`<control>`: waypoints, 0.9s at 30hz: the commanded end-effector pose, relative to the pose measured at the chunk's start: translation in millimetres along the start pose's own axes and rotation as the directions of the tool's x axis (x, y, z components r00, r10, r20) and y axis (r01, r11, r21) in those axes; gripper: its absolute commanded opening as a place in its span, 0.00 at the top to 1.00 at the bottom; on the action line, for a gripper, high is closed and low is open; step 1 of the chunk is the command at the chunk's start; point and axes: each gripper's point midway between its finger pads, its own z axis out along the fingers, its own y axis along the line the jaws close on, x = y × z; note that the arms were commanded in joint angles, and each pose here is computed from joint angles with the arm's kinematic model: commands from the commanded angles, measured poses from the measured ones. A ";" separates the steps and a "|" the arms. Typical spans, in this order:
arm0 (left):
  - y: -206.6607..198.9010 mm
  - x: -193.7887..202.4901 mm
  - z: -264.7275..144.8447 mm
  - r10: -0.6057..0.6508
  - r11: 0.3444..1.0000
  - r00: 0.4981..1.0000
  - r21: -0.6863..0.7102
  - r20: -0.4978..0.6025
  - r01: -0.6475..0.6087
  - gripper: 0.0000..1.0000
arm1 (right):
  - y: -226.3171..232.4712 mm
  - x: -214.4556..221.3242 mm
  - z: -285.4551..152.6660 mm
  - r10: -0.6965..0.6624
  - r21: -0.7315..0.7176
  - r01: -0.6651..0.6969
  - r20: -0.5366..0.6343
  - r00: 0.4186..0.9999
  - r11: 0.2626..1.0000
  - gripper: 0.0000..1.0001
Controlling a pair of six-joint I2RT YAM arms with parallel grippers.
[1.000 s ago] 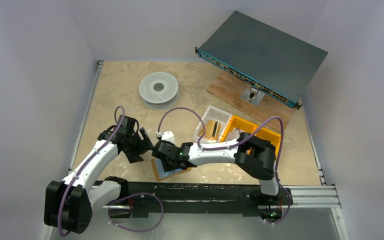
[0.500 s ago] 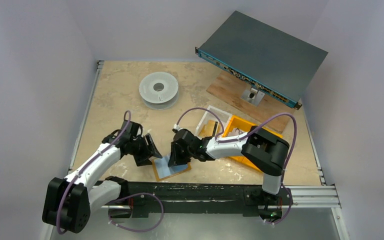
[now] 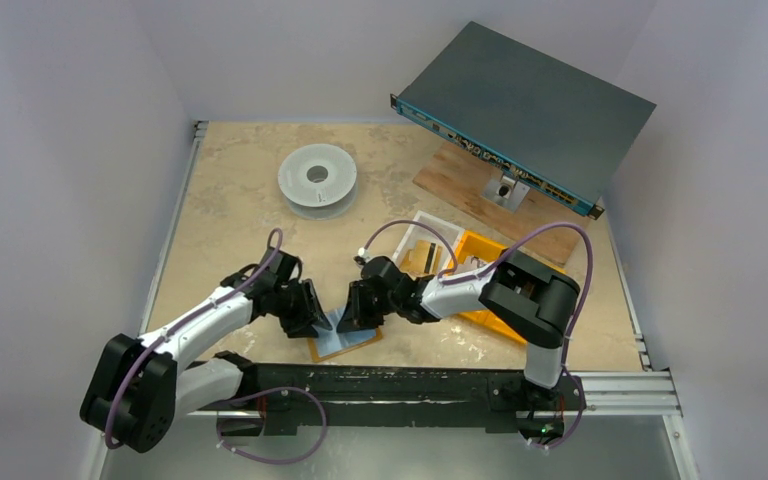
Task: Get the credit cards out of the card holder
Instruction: Remove the credit card from the card holder.
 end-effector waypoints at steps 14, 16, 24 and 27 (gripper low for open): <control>2.5 -11.6 9.1 -0.012 1.000 0.998 -0.022 0.060 0.013 0.78 | 10.7 -15.6 -27.2 -0.029 0.010 0.028 0.062 0.998 1.000 0.71; -1.3 -13.1 7.8 -0.008 1.000 0.998 -0.008 0.065 0.009 0.83 | 12.6 -19.2 -29.5 -0.034 0.018 0.033 0.074 0.997 0.999 0.71; -14.7 -17.4 5.1 0.017 0.999 0.998 0.033 0.068 -0.019 0.95 | 7.1 -29.1 -34.8 -0.080 0.107 0.067 0.115 0.990 0.992 0.71; -16.8 -16.5 7.6 0.024 0.999 0.998 0.038 0.055 -0.026 0.97 | 9.7 -24.5 -30.5 -0.104 0.116 0.093 0.099 0.990 0.989 0.70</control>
